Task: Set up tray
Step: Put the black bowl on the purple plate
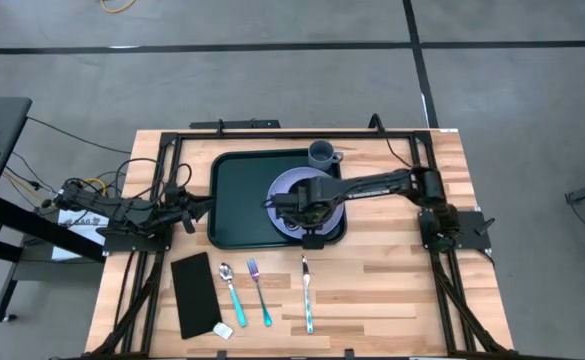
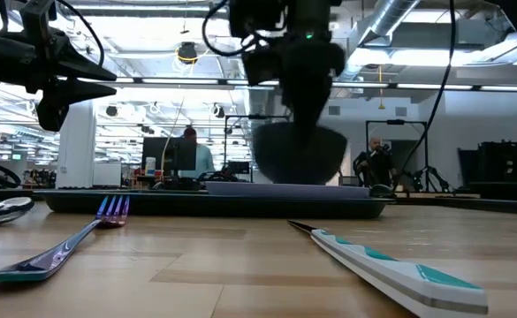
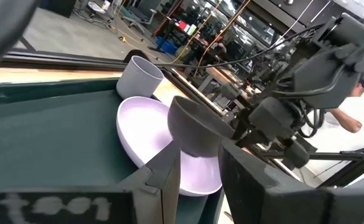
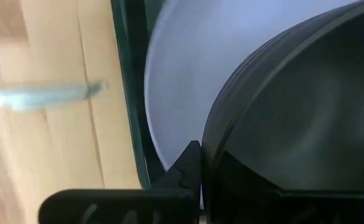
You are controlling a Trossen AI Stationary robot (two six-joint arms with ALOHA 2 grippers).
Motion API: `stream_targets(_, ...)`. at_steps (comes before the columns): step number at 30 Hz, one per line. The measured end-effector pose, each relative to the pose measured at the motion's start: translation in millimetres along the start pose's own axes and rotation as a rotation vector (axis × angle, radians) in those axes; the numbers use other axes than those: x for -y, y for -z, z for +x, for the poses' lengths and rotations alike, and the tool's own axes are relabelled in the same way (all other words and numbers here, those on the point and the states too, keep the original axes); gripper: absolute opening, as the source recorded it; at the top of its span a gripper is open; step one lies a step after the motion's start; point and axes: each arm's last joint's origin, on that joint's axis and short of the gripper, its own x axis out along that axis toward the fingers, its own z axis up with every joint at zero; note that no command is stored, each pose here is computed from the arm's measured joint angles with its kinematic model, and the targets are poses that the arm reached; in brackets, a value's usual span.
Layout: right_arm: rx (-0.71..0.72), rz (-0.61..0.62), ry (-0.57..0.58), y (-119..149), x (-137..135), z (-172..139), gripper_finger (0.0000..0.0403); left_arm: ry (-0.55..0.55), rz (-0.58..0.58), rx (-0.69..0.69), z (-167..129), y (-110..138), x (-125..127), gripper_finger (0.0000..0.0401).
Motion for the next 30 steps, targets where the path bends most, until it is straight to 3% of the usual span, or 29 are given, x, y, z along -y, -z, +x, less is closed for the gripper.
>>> stream_targets(23,0.051,0.035,-0.037,-5,21,1,0.0,0.004,0.0,-0.01,0,1,0,0.0096)
stream_targets(30,0.058,0.041,-0.045,-5,23,2,0.0,0.148,0.179,-0.109,0,4,4,0.0096)
